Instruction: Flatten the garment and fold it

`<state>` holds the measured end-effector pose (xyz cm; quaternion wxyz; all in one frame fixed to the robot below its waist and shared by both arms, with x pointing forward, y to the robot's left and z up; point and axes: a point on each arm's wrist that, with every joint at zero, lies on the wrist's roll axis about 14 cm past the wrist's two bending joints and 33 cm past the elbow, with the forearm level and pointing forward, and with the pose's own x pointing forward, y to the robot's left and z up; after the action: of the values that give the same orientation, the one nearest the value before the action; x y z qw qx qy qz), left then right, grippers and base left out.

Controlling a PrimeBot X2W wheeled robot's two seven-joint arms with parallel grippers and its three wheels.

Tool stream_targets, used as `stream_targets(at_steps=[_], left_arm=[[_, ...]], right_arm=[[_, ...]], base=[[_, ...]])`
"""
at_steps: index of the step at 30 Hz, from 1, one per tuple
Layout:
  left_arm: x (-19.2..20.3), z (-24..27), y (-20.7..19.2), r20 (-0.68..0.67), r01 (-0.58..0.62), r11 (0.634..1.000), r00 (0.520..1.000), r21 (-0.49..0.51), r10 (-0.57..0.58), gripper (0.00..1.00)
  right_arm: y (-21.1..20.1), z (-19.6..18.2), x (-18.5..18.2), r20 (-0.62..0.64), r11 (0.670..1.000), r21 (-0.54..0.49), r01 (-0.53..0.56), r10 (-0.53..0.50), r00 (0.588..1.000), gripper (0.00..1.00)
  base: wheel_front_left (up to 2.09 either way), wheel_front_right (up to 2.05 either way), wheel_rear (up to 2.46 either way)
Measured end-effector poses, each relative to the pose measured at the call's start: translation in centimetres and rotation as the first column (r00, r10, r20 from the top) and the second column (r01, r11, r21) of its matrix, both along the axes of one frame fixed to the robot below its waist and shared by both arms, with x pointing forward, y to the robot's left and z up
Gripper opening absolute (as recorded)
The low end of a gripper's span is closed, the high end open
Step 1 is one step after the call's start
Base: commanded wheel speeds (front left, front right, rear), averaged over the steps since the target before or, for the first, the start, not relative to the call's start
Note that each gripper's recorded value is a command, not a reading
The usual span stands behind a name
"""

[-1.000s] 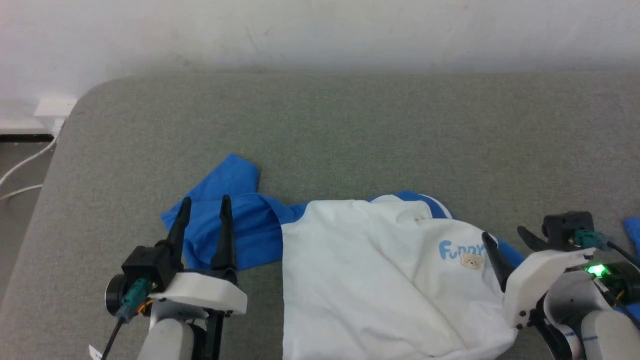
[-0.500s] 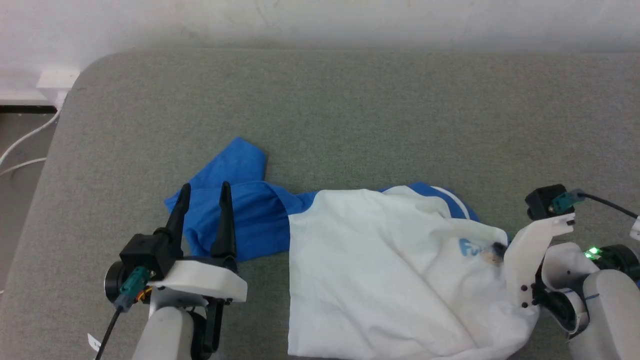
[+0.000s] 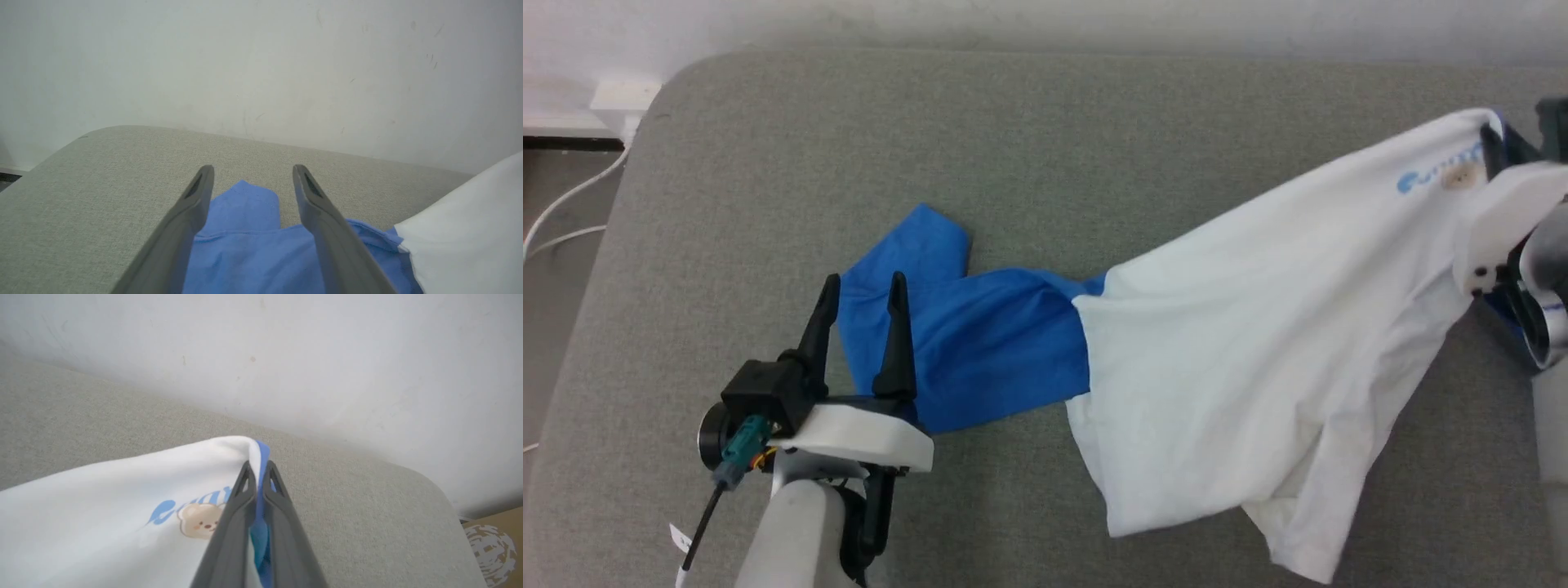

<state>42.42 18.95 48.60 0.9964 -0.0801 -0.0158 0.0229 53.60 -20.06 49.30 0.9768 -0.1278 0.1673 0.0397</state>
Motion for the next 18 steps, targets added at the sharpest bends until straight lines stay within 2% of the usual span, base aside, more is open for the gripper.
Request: stream_targets(at_steps=[2,4,5,6,7,12,18], left_arm=[[0.0,-0.2,0.1,-0.005,-0.003,1.0,1.0,0.001,0.003,1.0],[0.0,-0.3,0.2,-0.01,-0.005,1.0,1.0,0.001,0.005,1.0],[0.0,-0.4,0.2,-0.011,-0.005,1.0,1.0,0.001,0.005,1.0],[0.0,-0.4,0.1,-0.011,-0.004,1.0,1.0,0.001,0.004,1.0],[0.0,-0.4,0.1,-0.012,0.0,1.0,1.0,0.0,0.0,1.0],[-0.1,0.1,-0.5,0.001,0.017,1.0,1.0,-0.004,-0.017,1.0],[-0.4,1.0,-2.8,0.025,0.091,0.996,0.996,-0.017,-0.09,1.0]], right_arm=[[0.3,0.3,0.9,0.024,1.0,-0.002,-0.005,0.005,1.0,0.0],[0.8,-0.8,1.1,-0.003,1.0,0.007,-0.008,0.008,1.0,0.0],[1.1,-1.6,0.9,-0.029,1.0,0.017,-0.007,0.008,1.0,0.35],[1.3,-2.4,0.6,-0.056,1.0,0.03,-0.006,0.007,0.998,0.75],[1.5,-3.2,0.3,-0.084,0.999,0.047,-0.001,0.005,0.996,1.0],[1.6,-5.4,-2.5,-0.143,0.992,0.123,0.027,-0.009,0.99,1.0],[3.2,-3.6,-7.3,0.012,0.96,0.281,0.0,-0.004,1.0,1.0]], base=[[0.0,0.0,0.0],[0.0,0.0,0.0],[0.0,0.0,0.0],[0.0,0.0,0.0],[0.0,0.0,0.0],[0.0,0.0,0.0],[0.0,0.0,0.0]])
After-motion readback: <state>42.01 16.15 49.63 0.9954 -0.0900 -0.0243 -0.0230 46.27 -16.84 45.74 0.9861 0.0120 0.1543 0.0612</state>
